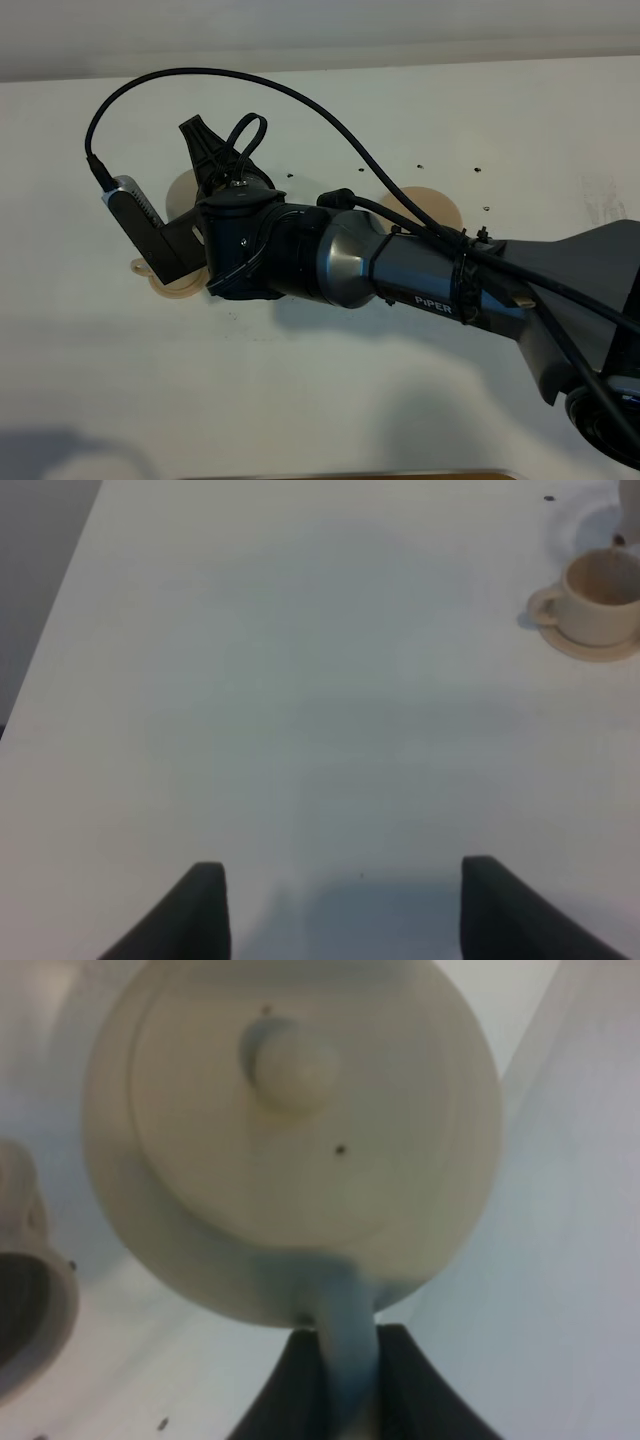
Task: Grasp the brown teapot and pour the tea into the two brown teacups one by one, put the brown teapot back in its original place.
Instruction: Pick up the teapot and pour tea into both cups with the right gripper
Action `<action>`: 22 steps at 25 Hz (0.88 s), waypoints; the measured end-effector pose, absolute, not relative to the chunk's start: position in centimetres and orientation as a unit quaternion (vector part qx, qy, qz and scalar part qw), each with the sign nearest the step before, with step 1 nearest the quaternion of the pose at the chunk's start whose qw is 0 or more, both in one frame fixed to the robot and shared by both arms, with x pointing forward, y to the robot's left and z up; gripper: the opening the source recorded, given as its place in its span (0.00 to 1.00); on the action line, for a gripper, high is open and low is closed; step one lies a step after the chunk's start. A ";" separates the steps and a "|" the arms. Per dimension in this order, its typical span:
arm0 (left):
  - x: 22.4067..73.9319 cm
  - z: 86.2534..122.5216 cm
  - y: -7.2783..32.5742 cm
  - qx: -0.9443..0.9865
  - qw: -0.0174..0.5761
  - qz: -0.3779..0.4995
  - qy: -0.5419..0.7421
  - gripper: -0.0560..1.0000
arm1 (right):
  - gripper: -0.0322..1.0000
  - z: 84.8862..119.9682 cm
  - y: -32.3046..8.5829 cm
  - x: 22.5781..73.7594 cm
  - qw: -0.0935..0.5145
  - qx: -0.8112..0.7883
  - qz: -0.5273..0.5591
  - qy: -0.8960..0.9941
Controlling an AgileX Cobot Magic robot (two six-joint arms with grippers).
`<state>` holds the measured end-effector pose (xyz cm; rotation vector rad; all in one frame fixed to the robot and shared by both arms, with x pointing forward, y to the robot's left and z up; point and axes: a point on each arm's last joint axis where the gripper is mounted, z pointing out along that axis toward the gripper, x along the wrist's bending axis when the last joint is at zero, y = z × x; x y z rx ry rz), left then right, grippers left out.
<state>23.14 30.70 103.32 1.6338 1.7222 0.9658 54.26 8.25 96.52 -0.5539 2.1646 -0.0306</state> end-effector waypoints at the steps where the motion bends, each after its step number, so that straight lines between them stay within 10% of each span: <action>1: 23.1 103.3 30.7 0.611 0.285 0.361 0.644 0.51 | 0.14 96.5 8.2 54.3 0.439 -0.224 -0.014 0.870; 22: 23.1 103.3 30.7 0.611 0.285 0.361 0.644 0.51 | 0.14 96.6 8.2 54.4 0.448 -0.274 -0.043 0.850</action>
